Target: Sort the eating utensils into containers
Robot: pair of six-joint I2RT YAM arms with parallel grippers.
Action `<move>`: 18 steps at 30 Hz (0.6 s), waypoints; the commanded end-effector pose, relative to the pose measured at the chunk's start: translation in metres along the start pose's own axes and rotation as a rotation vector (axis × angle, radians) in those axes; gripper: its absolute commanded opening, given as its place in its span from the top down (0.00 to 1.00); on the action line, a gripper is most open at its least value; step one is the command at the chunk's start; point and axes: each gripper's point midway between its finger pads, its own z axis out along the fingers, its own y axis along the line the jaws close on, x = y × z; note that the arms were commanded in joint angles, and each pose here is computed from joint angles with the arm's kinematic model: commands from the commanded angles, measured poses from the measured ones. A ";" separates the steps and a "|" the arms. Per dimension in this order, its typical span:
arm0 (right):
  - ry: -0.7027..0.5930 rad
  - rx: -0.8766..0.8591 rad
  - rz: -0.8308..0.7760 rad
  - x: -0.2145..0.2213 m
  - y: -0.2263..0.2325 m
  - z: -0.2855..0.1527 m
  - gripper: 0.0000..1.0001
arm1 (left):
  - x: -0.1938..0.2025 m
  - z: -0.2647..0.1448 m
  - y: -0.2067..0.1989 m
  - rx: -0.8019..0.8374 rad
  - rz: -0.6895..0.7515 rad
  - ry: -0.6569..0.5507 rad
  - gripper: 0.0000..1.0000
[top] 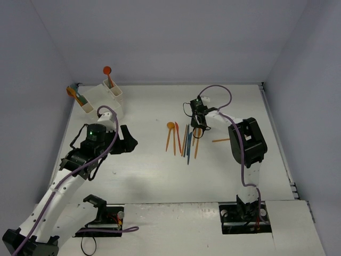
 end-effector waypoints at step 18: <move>-0.513 -0.716 -0.518 -0.071 0.116 -0.298 1.00 | -0.148 -0.031 -0.170 0.578 -0.146 -0.182 0.29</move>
